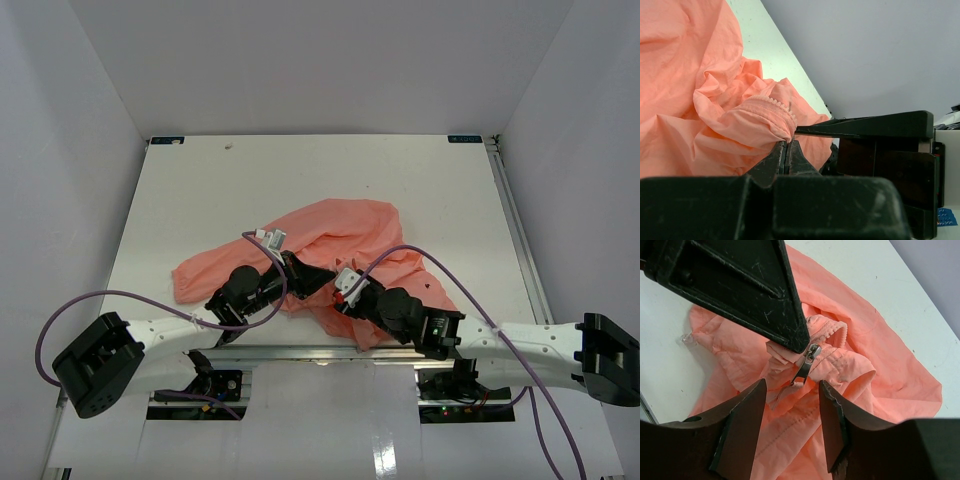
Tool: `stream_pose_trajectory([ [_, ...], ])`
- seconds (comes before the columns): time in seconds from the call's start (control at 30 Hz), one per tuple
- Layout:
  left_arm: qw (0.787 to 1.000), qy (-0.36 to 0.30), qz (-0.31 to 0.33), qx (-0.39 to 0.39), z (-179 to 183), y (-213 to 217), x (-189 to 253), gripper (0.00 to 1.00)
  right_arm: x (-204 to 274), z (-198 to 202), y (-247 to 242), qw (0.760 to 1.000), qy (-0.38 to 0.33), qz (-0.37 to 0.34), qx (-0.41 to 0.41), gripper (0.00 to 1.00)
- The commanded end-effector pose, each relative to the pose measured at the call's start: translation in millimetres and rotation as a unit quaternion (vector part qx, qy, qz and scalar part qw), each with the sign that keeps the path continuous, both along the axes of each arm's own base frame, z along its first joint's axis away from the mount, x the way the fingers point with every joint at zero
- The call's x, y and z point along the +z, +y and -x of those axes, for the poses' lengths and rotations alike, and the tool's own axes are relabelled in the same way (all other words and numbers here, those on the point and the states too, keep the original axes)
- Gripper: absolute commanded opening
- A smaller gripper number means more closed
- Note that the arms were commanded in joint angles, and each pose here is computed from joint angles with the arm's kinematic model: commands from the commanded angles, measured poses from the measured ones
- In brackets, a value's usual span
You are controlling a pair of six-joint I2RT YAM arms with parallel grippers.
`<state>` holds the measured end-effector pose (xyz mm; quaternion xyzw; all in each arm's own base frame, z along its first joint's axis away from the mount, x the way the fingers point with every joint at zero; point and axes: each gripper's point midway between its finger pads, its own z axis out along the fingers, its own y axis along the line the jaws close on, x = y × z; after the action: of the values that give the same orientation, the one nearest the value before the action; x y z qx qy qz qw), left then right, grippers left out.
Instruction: Zip up the jacket
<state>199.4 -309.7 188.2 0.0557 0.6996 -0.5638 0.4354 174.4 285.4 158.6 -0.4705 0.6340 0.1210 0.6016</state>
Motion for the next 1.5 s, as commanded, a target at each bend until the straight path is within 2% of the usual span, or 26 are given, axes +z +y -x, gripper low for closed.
stream_pose_trajectory([
  [0.0, 1.000, -0.015, 0.019, -0.005, 1, 1, 17, 0.00, 25, -8, 5, 0.999, -0.016, -0.037, -0.025, 0.48],
  [0.17, 1.000, -0.015, 0.019, -0.004, 1, 1, 15, 0.00, 31, -10, 3, 0.998, -0.023, -0.052, -0.032, 0.42],
  [0.4, 1.000, -0.014, 0.024, -0.010, 3, 0, 16, 0.00, 33, -12, 2, 0.997, -0.029, -0.061, -0.039, 0.24],
  [0.53, 0.999, -0.015, 0.028, -0.014, 5, 0, 17, 0.00, 33, -13, 3, 0.997, -0.030, -0.062, -0.039, 0.24],
  [0.83, 0.999, -0.016, 0.031, -0.016, 6, 0, 19, 0.00, 30, -11, 8, 0.997, -0.028, -0.064, -0.030, 0.31],
  [0.93, 0.999, -0.015, 0.033, -0.017, 7, 0, 19, 0.00, 31, -12, 8, 0.997, -0.030, -0.069, -0.033, 0.25],
  [1.1, 0.999, -0.015, 0.026, -0.013, 5, 1, 14, 0.00, 36, -15, 4, 0.996, -0.034, -0.072, -0.046, 0.08],
  [1.47, 1.000, -0.023, 0.001, -0.006, 1, 0, 1, 0.00, 43, -22, 6, 0.996, -0.014, -0.049, -0.077, 0.08],
])
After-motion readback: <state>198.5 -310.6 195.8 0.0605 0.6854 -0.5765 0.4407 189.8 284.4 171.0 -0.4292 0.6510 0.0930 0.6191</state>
